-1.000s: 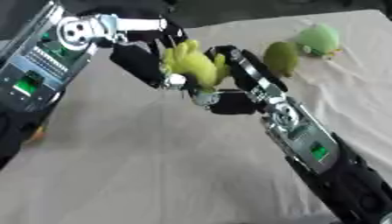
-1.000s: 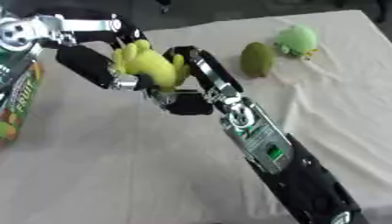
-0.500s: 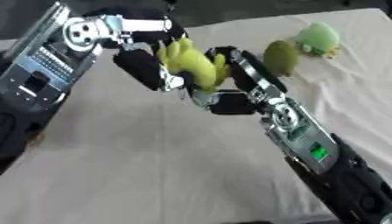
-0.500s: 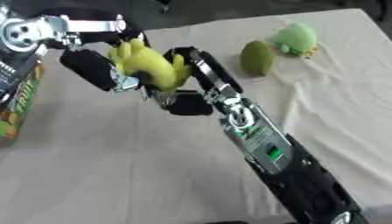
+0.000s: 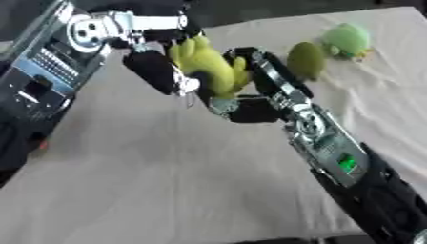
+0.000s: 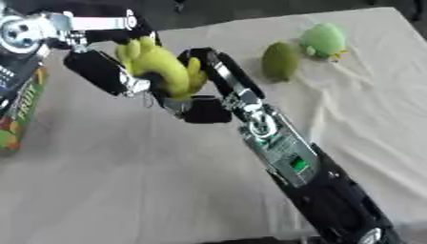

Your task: Pick up the objects with one hand, pass them to the other hand, and then place them into the box on the other side of the table.

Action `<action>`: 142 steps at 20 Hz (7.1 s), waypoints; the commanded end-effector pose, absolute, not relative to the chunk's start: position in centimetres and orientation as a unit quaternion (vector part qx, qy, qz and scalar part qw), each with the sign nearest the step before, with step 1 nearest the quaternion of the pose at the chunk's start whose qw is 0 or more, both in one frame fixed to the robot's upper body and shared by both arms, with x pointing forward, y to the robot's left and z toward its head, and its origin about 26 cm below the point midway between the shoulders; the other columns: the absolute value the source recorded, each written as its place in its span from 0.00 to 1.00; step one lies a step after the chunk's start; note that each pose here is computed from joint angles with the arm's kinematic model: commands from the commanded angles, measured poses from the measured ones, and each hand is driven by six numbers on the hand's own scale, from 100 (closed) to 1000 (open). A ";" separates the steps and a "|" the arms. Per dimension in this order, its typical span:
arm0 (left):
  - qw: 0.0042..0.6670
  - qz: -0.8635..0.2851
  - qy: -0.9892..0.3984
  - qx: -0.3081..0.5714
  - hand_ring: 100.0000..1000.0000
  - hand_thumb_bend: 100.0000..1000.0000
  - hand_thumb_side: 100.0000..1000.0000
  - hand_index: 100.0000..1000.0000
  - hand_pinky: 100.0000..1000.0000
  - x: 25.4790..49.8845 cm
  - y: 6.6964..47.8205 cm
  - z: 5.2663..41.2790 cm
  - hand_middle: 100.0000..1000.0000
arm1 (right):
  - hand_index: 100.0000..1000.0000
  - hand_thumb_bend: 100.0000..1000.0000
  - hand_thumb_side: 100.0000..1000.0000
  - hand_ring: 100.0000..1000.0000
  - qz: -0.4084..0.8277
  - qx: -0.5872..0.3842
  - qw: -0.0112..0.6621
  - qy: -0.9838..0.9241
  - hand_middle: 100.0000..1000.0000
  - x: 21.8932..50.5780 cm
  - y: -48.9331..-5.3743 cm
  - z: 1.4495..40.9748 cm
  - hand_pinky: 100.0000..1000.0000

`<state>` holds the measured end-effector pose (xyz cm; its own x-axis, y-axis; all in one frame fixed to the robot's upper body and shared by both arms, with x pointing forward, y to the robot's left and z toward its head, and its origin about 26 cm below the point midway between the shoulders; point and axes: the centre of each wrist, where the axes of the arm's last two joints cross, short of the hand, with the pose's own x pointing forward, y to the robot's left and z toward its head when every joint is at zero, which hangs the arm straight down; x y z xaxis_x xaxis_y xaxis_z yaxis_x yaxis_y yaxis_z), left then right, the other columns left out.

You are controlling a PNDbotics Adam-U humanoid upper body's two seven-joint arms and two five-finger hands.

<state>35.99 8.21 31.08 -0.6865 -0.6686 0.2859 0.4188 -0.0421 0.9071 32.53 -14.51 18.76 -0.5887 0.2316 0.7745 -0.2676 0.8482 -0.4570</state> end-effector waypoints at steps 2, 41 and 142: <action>0.406 -0.709 -0.564 0.123 0.61 0.05 0.07 0.49 0.58 35.5 8.9 32.8 0.55 | 0.52 0.43 0.04 0.51 0.286 0.002 0.451 -0.845 0.41 32.4 -14.5 19.4 0.70; 0.463 -0.497 -0.686 0.259 0.59 0.05 0.00 0.47 0.56 32.9 23.5 35.3 0.51 | 0.63 0.34 0.14 0.62 0.269 -0.061 0.524 -0.805 0.46 33.4 -17.3 18.3 0.75; 0.526 -0.064 -0.843 0.095 0.69 0.41 0.44 0.75 0.59 34.5 29.0 23.9 0.65 | 0.78 0.61 0.18 0.77 0.235 -0.337 0.599 -0.687 0.65 40.7 -31.2 24.4 0.81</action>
<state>34.65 28.54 23.06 -0.4120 -0.2147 0.8855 -0.0736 0.9765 0.2025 40.66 -30.17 23.06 -0.0584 0.7177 0.6939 0.1688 0.6922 -0.7017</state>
